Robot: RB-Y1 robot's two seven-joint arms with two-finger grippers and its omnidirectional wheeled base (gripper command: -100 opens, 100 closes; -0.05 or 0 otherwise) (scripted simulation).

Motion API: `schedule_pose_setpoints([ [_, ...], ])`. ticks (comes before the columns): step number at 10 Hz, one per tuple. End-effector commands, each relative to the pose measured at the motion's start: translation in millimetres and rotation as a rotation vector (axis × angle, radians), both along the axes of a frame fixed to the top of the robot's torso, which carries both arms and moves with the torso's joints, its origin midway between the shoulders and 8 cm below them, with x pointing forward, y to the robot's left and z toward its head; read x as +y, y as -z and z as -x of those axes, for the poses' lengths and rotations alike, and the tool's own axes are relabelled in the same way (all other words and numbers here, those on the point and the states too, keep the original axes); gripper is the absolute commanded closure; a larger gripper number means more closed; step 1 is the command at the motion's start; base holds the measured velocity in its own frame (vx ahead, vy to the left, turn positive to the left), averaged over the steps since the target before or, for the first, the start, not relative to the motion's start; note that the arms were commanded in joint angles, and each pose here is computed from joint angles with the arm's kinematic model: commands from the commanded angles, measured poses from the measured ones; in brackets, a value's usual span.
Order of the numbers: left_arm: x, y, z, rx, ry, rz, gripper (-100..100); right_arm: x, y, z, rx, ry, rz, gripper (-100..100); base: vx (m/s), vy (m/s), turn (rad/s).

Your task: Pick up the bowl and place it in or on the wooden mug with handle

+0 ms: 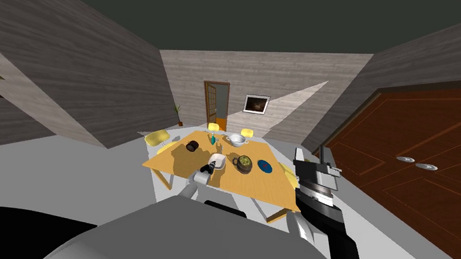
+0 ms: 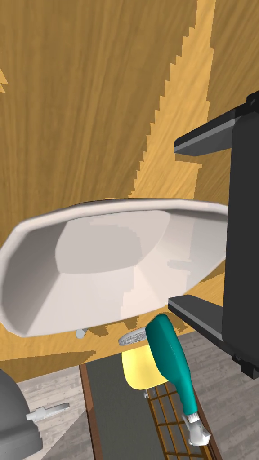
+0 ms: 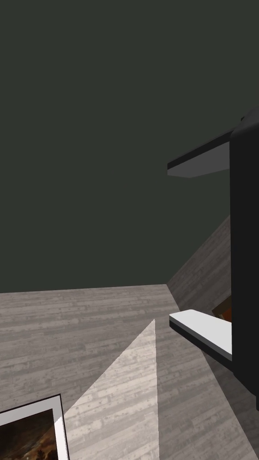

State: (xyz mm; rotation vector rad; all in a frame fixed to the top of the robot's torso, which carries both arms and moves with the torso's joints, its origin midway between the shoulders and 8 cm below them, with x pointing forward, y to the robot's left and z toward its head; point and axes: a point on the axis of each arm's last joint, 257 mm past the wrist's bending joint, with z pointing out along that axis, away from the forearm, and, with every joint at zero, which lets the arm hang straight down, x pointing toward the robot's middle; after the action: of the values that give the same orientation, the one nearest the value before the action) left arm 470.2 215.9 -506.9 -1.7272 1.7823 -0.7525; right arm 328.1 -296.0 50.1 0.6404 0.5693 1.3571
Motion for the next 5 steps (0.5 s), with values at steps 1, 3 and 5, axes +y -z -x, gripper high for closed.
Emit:
schedule_pose_setpoints([
  [1, 0.2, 5.3, 3.1, -0.002, -0.001, 0.0, -100, 0.0, 0.0, 0.0, 0.0, 0.0, 0.0, 0, 0.061, 0.002, -0.009],
  [3, 0.9, 4.4, 1.2, -0.002, -0.001, 0.0, 100, 0.0, 0.0, 0.0, 0.0, 0.0, 0.0, 0, 0.016, 0.002, -0.001],
  [5, 1.1, 5.6, 2.4, 0.001, -0.001, 0.0, 100, 0.0, 0.0, 0.0, 0.0, 0.0, 0.0, 0, 0.0, 0.0, 0.0],
])
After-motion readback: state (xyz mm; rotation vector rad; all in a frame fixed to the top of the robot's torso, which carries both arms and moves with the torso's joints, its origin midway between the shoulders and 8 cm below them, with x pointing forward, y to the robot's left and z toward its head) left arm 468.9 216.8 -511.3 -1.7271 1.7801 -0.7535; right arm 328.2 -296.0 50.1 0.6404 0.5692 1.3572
